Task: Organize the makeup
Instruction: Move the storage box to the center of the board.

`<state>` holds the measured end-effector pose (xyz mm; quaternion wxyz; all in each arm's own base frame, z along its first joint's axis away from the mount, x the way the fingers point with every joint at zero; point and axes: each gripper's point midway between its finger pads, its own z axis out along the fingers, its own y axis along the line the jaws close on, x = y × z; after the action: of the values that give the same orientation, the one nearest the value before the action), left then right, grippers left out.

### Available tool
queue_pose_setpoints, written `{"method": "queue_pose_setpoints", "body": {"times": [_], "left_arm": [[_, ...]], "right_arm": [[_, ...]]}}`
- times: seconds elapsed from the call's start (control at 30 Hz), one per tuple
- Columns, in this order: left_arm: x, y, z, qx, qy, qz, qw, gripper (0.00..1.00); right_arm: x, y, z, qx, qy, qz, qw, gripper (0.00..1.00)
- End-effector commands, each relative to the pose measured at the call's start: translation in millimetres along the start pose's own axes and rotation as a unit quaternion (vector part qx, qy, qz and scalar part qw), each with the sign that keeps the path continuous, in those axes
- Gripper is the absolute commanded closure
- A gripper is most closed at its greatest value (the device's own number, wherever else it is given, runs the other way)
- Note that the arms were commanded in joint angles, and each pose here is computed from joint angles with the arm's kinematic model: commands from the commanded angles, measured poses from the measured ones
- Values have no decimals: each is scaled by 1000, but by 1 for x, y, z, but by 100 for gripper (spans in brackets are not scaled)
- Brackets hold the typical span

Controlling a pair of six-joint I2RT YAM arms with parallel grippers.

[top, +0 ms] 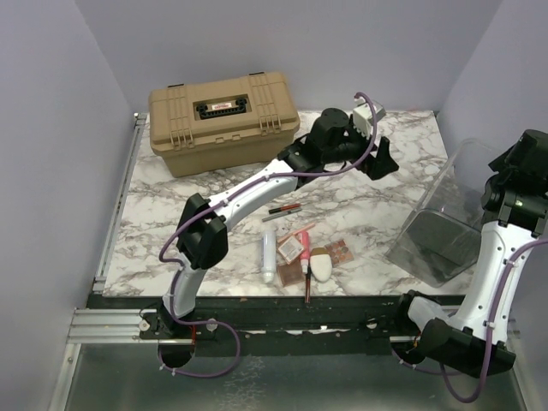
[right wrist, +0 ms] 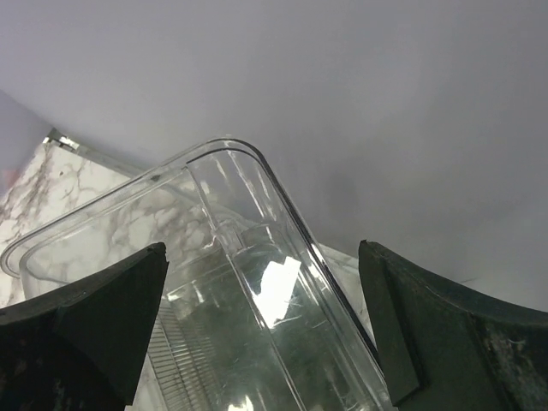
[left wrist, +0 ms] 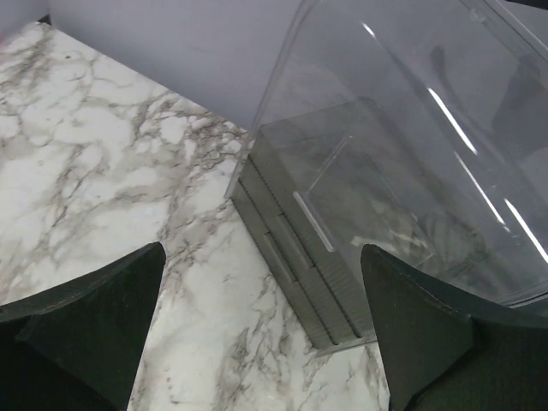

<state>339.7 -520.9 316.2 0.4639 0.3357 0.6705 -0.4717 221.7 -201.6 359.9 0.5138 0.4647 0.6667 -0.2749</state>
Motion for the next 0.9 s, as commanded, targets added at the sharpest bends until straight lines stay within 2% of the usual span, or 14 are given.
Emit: {"method": "queue_pose_setpoints", "body": {"times": [0.0,0.2,0.43,0.5,0.67,0.87], "left_arm": [[7,-38,18,56,9,-12,998,1],[21,-37,23,38,18,-18,999,1],[18,-39,26,43,11,-28,999,1],[15,-36,25,32,1,-32,999,1],[7,-15,11,-52,-51,-31,997,2],[-4,-14,-9,-68,-94,-34,993,1]], "right_arm": [[18,4,0,-17,30,37,999,0],[49,16,1,-60,65,47,995,0],[78,33,-2,-121,103,27,987,0],[86,37,-4,-136,114,25,984,0],[102,46,-4,-166,135,10,977,0],[118,69,-11,-237,164,-6,958,0]]}}
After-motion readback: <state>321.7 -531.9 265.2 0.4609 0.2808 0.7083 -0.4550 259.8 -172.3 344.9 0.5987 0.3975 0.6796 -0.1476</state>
